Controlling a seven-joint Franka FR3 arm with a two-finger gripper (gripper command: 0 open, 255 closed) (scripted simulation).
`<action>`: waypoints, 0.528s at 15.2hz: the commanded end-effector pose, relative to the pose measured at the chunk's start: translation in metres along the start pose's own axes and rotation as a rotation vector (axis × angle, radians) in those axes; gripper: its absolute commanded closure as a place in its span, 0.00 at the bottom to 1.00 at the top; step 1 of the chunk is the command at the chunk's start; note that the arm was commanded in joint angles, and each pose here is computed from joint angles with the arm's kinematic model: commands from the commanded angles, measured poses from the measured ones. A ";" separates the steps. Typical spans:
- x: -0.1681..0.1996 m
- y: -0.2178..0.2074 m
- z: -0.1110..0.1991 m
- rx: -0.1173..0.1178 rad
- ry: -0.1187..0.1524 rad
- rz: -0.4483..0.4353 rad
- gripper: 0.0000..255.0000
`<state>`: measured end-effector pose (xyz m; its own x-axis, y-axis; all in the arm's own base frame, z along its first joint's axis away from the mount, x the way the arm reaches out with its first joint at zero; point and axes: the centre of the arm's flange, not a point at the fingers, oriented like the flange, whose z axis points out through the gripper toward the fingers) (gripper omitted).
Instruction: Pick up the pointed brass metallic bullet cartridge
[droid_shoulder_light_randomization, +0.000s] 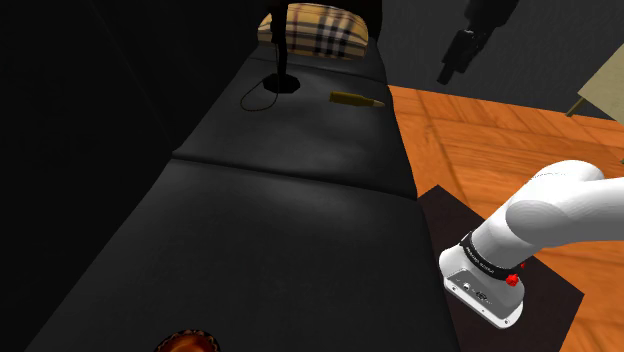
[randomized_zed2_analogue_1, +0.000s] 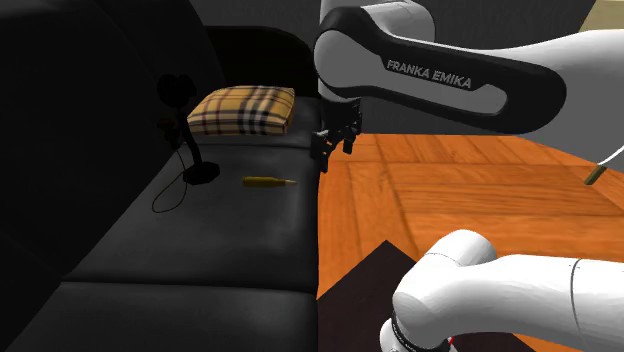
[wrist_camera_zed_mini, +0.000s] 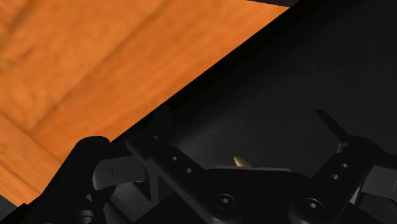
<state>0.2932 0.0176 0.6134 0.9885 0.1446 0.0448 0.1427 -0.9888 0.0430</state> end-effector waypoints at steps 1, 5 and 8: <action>0.000 0.000 0.000 0.000 0.000 0.000 0.00; 0.043 0.002 0.026 0.033 0.020 -0.151 0.00; 0.076 -0.002 0.045 0.058 0.035 -0.264 0.00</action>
<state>0.3600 0.0249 0.5755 0.9305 0.3601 0.0671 0.3606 -0.9327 0.0054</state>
